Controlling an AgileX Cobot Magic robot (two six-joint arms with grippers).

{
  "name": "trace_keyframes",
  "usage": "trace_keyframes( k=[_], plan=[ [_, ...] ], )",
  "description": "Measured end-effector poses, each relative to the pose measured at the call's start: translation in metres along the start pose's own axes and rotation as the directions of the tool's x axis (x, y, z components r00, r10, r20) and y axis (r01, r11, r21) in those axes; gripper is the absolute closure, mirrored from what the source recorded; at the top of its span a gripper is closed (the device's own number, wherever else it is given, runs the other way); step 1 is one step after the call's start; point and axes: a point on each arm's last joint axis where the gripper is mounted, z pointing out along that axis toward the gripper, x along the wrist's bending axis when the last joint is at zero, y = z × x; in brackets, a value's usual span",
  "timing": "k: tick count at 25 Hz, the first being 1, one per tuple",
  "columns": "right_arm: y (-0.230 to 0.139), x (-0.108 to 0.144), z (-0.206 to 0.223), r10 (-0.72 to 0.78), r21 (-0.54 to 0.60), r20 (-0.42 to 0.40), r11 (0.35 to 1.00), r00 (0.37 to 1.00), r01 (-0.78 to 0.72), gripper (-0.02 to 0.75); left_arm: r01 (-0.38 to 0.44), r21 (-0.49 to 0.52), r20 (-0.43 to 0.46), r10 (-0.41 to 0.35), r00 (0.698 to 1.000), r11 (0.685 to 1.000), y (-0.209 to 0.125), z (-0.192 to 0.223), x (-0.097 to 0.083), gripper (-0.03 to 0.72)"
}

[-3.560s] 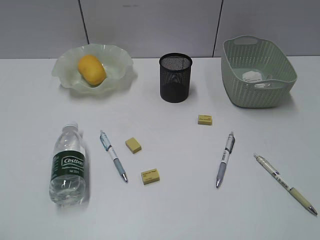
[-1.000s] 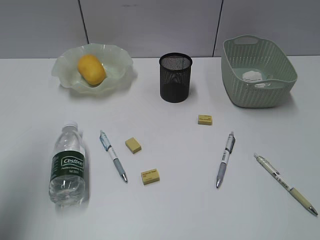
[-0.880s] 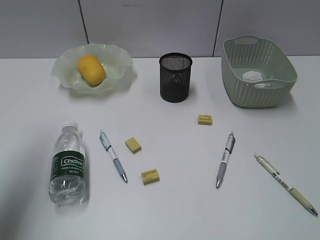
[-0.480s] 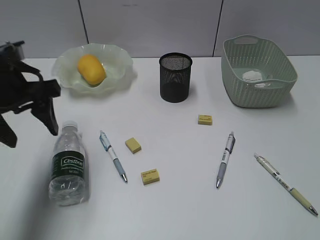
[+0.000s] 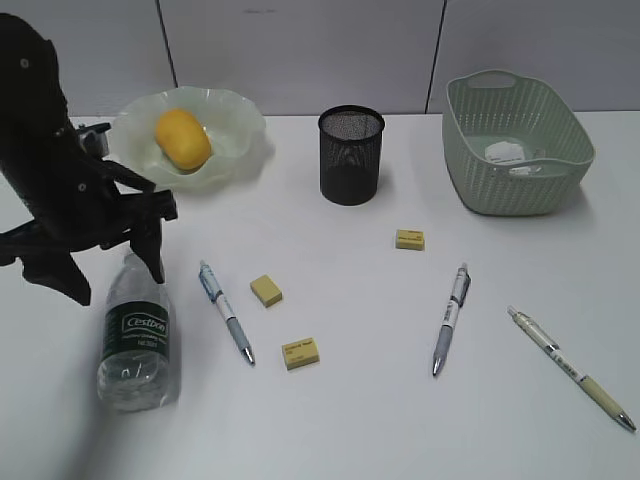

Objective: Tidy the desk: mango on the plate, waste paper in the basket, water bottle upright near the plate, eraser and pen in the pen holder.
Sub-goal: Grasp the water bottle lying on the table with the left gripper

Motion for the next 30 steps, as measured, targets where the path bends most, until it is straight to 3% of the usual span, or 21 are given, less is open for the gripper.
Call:
trace_keyframes(
  k=[8, 17, 30],
  plan=[
    [0.0, 0.0, 0.0, 0.0, -0.001, 0.0, 1.0, 1.0, 0.0, 0.174, 0.006, -0.002, -0.02, -0.006, 1.0, 1.0, 0.02, 0.019, -0.012, 0.097],
    [0.0, 0.0, 0.0, 0.0, -0.001, 0.0, 1.0, 1.0, 0.0, 0.174, -0.025, 0.049, -0.094, 0.03, 0.995, 0.998, 0.018, 0.032, -0.011, 0.097],
    [0.0, 0.0, 0.0, 0.0, -0.002, 0.0, 1.0, 1.0, 0.0, 0.174, -0.012, 0.069, -0.079, 0.018, 0.997, 0.998, 0.02, 0.057, -0.017, 0.1]
  ],
)
